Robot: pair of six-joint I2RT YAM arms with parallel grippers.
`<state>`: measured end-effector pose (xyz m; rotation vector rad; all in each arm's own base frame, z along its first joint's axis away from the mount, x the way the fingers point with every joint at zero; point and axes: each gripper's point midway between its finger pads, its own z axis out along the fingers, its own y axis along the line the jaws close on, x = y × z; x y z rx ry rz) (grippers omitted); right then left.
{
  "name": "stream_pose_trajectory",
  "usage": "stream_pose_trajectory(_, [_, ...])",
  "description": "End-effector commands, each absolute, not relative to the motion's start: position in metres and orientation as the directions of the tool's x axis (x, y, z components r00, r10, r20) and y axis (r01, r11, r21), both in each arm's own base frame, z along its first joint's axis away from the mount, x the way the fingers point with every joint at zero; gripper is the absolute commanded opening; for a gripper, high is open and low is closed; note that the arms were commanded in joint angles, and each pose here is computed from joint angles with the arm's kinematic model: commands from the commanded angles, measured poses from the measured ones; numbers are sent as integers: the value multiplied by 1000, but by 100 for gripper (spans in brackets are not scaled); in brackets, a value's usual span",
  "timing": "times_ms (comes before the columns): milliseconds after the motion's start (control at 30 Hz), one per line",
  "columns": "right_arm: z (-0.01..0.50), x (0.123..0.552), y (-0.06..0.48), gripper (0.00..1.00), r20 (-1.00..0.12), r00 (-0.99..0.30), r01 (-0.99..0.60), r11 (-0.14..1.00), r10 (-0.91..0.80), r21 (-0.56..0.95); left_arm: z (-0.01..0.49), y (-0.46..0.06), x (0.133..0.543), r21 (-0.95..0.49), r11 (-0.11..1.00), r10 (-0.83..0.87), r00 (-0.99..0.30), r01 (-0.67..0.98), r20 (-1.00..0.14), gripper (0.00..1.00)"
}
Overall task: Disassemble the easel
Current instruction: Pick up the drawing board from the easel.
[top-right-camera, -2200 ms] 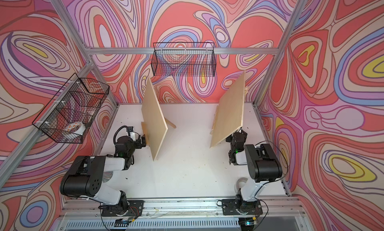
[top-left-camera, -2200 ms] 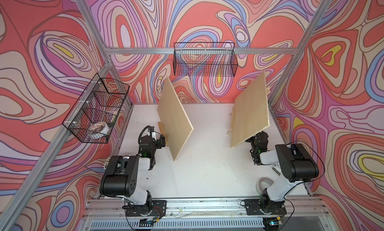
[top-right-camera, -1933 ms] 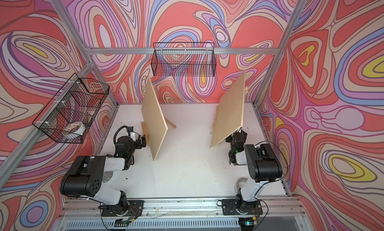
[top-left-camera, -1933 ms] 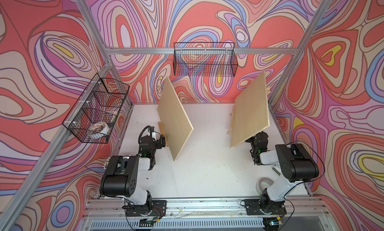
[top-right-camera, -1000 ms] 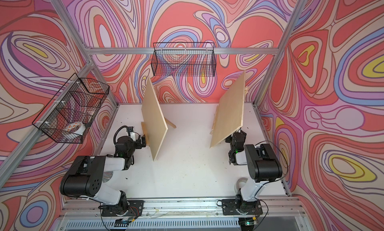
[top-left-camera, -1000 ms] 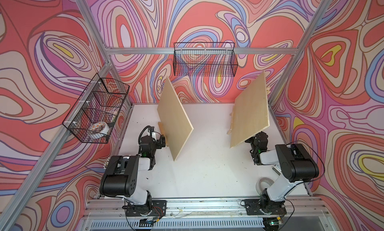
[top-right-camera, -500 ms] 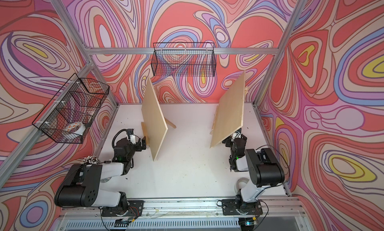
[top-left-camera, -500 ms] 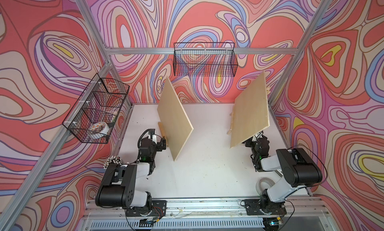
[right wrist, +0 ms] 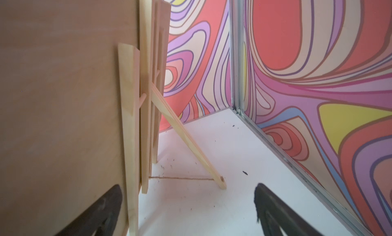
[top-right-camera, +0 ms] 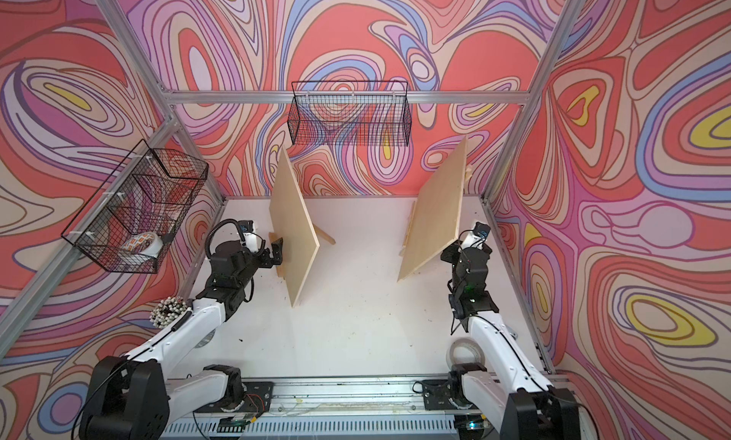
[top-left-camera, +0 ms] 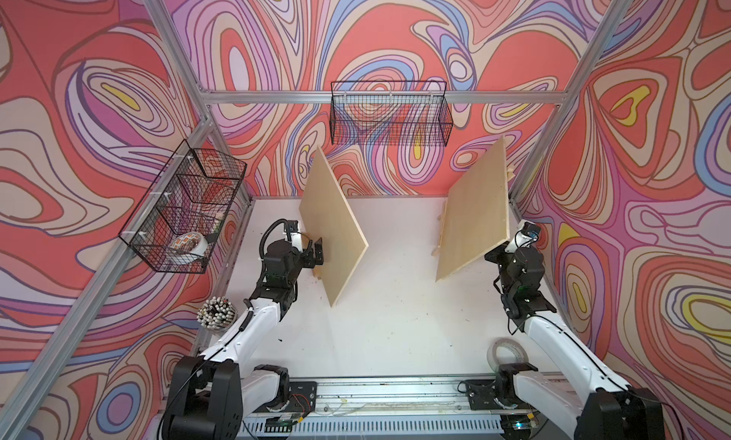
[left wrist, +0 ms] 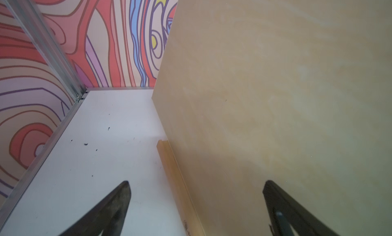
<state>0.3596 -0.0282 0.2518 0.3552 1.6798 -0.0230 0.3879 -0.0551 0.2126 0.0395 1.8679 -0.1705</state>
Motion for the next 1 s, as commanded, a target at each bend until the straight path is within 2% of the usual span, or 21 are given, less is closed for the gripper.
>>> stream_pose_trajectory(0, [241, 345, -29, 98, -944, -212, 285, 940, 254, 189, 209, -70, 377, -177, 975, -108, -406, 136, -907, 100])
stream_pose_trajectory(100, [254, 334, -35, 98, -945, -199, 314, 930, 259, 189, 227, -80, 377, -215, 965, -135, -413, 152, -901, 100])
stream_pose_trajectory(300, [259, 304, -59, 98, -894, -201, 496, 828, 401, 261, 283, -103, 374, -215, 955, -126, -380, 202, -916, 100])
stream_pose_trajectory(467, [282, 295, -58, 98, -882, -191, 498, 817, 430, 290, 351, -129, 359, -147, 958, -70, -294, 247, -953, 100])
stream_pose_trajectory(567, [306, 286, -61, 98, -893, -157, 498, 815, 421, 297, 388, -139, 348, -191, 941, -120, -254, 278, -960, 100])
stream_pose_trajectory(733, [346, 274, -53, 98, -904, -116, 423, 844, 412, 331, 422, -137, 329, -342, 891, -286, -213, 300, -934, 100])
stream_pose_trajectory(900, [403, 267, -21, 97, -899, -122, 222, 894, 421, 388, 412, -90, 307, -541, 834, -527, -136, 110, -839, 100])
stream_pose_trajectory(967, [427, 267, -1, 94, -894, -157, 111, 907, 419, 406, 418, -85, 297, -507, 852, -497, -103, 129, -862, 100])
